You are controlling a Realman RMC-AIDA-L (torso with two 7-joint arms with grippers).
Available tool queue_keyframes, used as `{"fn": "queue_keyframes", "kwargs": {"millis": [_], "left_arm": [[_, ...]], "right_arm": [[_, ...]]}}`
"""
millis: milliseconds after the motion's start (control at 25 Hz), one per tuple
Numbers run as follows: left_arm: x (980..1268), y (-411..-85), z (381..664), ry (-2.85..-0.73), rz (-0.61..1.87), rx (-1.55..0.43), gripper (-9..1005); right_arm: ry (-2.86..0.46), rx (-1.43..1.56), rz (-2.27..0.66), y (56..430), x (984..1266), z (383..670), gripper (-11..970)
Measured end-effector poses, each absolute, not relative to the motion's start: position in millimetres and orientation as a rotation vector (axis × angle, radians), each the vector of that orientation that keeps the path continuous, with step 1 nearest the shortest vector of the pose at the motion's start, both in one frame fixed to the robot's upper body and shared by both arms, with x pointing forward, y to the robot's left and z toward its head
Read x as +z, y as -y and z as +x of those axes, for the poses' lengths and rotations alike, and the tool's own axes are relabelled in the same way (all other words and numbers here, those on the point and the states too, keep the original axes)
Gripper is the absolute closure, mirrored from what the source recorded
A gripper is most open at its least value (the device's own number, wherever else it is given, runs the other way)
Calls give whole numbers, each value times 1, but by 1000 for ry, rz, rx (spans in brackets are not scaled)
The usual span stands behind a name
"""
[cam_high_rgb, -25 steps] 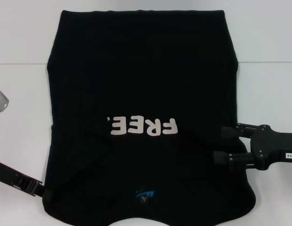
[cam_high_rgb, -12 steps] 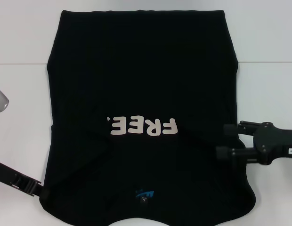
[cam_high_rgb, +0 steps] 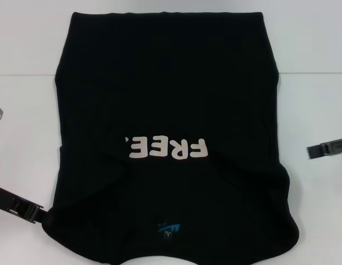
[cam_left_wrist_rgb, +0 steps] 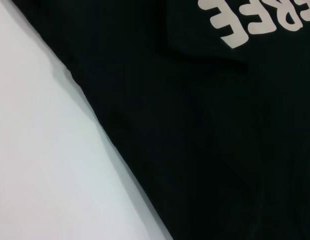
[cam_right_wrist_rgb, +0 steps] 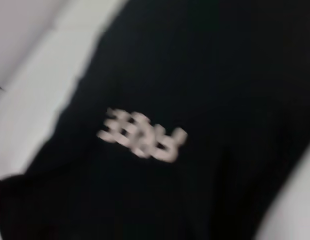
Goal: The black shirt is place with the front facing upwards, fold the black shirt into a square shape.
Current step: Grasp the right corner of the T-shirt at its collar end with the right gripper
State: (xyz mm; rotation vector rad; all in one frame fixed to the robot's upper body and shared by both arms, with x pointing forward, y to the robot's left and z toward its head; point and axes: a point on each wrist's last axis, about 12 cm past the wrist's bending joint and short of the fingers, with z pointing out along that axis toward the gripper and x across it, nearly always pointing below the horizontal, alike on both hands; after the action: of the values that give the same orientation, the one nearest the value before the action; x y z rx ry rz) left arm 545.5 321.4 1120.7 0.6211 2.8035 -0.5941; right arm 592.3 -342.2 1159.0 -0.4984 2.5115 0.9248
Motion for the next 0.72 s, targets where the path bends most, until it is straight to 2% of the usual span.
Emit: {"fn": "queue_keyframes", "kwargs": {"millis": [160, 280, 720], "left_arm": [[1123, -321, 547, -2799, 637, -595, 977], [1125, -321, 549, -2795, 645, -588, 977], [1126, -331, 556, -2767, 632, -641, 978]], "right_arm": [[-2729, 778, -472, 337, 1176, 600, 15], [-2832, 742, -555, 320, 1183, 602, 16], [-2896, 599, -814, 253, 1186, 621, 20]]}}
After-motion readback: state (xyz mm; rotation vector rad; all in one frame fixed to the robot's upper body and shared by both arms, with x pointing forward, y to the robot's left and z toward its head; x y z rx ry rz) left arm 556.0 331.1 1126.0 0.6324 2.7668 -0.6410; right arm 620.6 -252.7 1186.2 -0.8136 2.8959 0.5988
